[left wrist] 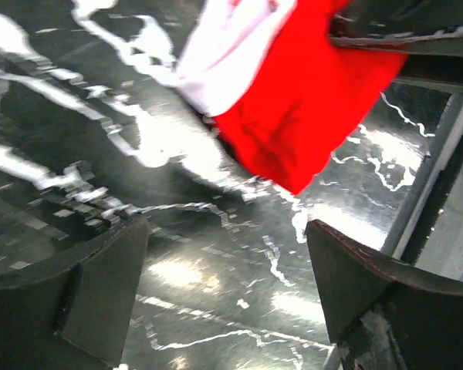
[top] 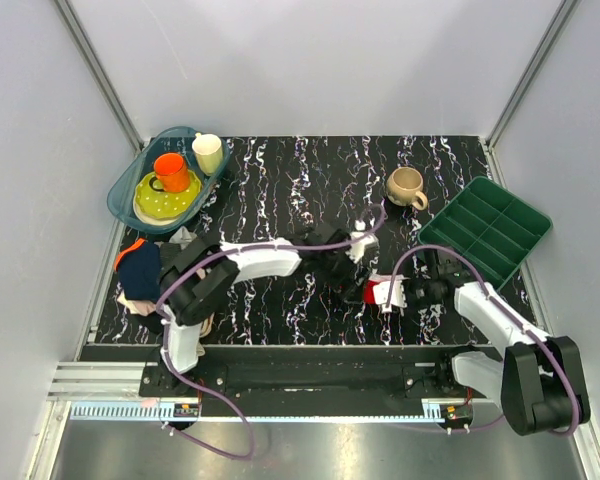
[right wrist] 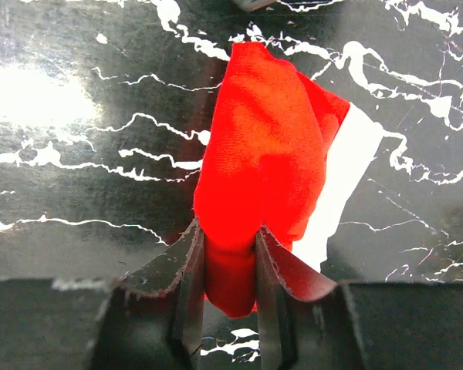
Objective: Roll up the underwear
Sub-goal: Roll the underwear to the center of the board.
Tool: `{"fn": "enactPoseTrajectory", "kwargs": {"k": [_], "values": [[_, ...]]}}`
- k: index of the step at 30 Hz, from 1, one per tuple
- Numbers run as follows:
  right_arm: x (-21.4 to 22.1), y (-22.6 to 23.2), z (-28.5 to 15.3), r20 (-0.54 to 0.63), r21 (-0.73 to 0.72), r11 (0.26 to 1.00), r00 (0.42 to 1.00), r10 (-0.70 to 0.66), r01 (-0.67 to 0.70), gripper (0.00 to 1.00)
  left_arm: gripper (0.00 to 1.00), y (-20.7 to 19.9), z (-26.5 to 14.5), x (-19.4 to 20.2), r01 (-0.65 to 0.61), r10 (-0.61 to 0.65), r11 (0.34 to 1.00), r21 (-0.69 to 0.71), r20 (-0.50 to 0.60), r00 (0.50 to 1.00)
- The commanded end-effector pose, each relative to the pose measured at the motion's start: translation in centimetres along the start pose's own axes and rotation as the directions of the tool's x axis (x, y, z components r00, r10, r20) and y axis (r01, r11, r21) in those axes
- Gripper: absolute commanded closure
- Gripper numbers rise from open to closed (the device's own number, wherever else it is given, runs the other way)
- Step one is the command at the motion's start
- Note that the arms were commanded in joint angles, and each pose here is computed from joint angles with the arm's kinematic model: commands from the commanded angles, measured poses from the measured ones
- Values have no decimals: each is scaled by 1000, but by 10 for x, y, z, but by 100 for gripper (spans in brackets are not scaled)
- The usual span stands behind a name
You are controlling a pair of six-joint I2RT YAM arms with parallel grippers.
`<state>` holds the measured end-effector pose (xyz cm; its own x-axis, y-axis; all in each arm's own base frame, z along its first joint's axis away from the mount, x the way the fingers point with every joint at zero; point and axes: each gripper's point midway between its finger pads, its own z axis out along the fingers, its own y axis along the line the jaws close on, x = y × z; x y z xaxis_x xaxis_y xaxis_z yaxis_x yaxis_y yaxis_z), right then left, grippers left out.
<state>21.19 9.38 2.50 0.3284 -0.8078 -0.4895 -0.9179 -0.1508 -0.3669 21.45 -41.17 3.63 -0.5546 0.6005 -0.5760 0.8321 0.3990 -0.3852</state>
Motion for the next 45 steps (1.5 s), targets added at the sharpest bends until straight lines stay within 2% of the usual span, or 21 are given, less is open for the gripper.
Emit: {"fn": "enactPoseTrajectory", "kwargs": {"k": [1, 5, 6, 8, 9, 10, 12, 15, 20, 22, 28, 31, 38, 42, 45], "values": [[11, 27, 1, -69, -105, 977, 981, 181, -187, 79, 12, 16, -37, -68, 29, -21, 999, -19, 333, 943], [5, 24, -2, -63, -157, 946, 959, 278, -285, 81, 10, 31, -58, -69, 45, -2, 994, -96, 414, 910], [2, 17, -3, -57, -171, 938, 954, 295, -300, 81, 10, 35, -60, -58, 49, 6, 992, -118, 422, 907], [-4, 14, -9, -59, -215, 918, 943, 327, -332, 82, 9, 35, -84, -64, 39, 52, 983, -177, 481, 875], [-7, 16, -7, -52, -252, 902, 935, 350, -351, 82, 8, 30, -103, -73, 24, 85, 981, -195, 530, 844], [-13, 22, -11, -51, -295, 880, 926, 375, -372, 82, 6, 34, -104, -58, 27, 90, 976, -214, 518, 851], [-28, 10, -13, 1, -342, 857, 911, 412, -387, 82, 2, 29, -125, -61, 20, 121, 972, -236, 565, 816], [-48, 11, -22, 13, -460, 766, 859, 512, -450, 82, 1, 27, -132, -48, 17, 117, 974, -227, 562, 819], [-43, 18, -17, -55, -495, 687, 808, 586, -532, 82, 1, 19, -120, -40, 19, 65, 989, -150, 537, 841], [-42, 18, -17, -77, -486, 657, 777, 625, -576, 83, 1, 22, -106, -37, 24, 43, 992, -124, 508, 860], [-26, 18, -17, -140, -466, 537, 658, 740, -703, 82, 1, -13, -68, -52, -48, 16, 997, 54, 483, 876], [-16, 13, -19, -147, -436, 526, 634, 759, -731, 81, 1, -24, -49, -61, -70, 27, 995, 75, 469, 883], [-4, 26, -14, -194, -437, 507, 628, 753, -743, 77, 1, -25, -5, -55, -56, 6, 992, 116, 396, 918], [1, 35, -12, -190, -435, 542, 661, 726, -719, 77, 1, -25, 2, -53, -92, 38, 988, 127, 380, 924], [1, 43, -14, -160, -435, 606, 719, 677, -667, 76, 1, -25, 4, -48, -161, 106, 979, 121, 373, 922]]}}
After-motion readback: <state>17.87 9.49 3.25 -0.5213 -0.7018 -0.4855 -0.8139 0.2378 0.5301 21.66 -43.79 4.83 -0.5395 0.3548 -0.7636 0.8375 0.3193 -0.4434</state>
